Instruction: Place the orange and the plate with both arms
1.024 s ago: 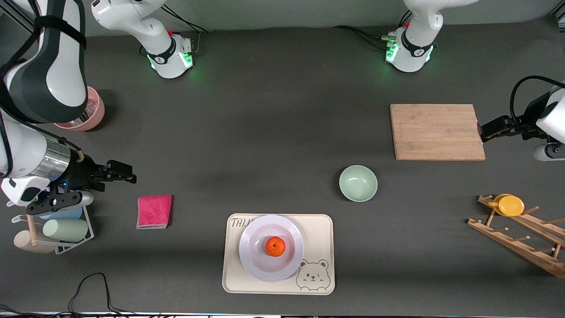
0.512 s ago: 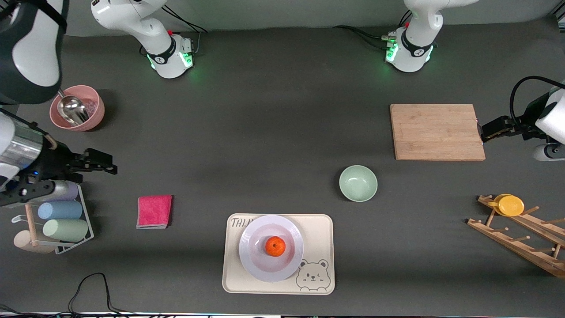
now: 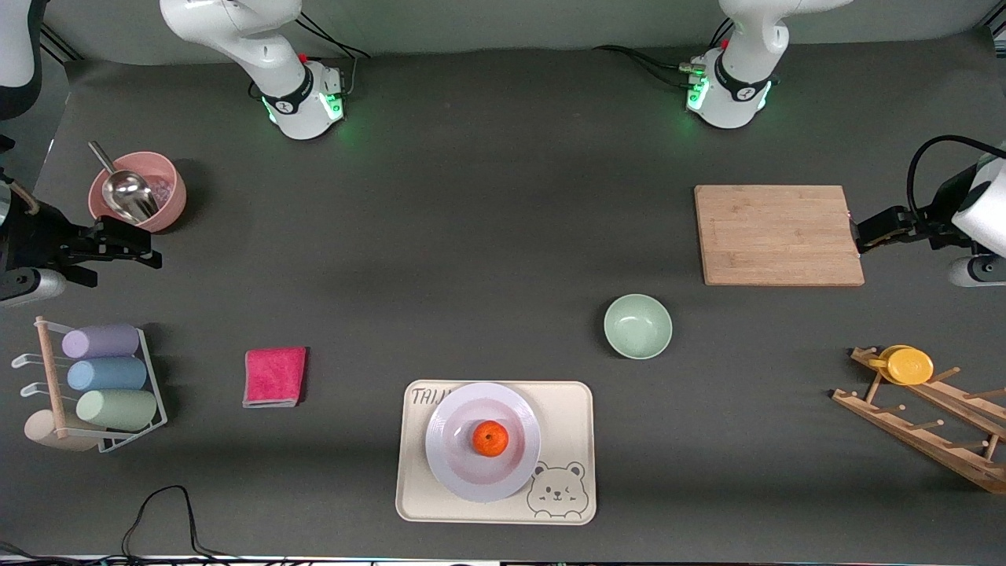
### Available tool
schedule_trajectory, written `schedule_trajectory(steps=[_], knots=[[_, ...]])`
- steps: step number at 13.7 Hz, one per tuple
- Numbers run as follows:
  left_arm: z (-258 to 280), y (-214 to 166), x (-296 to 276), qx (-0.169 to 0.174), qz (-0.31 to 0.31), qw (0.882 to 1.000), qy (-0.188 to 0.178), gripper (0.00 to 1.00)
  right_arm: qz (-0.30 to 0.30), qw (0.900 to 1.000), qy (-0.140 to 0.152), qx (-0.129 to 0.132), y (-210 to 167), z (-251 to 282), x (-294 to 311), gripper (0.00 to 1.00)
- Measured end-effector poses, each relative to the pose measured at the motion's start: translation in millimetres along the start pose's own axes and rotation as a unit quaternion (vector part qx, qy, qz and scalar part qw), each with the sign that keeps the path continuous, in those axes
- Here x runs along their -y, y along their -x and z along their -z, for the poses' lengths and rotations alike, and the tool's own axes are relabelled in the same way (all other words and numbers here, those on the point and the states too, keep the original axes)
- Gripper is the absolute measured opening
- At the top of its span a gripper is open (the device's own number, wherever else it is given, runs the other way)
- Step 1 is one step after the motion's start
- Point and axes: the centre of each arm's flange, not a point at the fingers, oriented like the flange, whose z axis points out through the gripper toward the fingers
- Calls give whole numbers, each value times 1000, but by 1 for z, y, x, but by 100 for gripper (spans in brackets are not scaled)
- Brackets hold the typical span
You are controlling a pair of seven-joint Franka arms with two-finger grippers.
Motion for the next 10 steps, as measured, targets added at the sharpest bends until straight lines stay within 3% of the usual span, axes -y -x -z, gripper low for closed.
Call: schedule_trajectory(steps=[6,10], knots=[[0,0,-1,0,-1,1000,0,100,-27,1000,-1,11,5,-37,37,100],[0,0,-1,0,-1,1000,-1,100,-37,999,2,11,16,-32,45,100]])
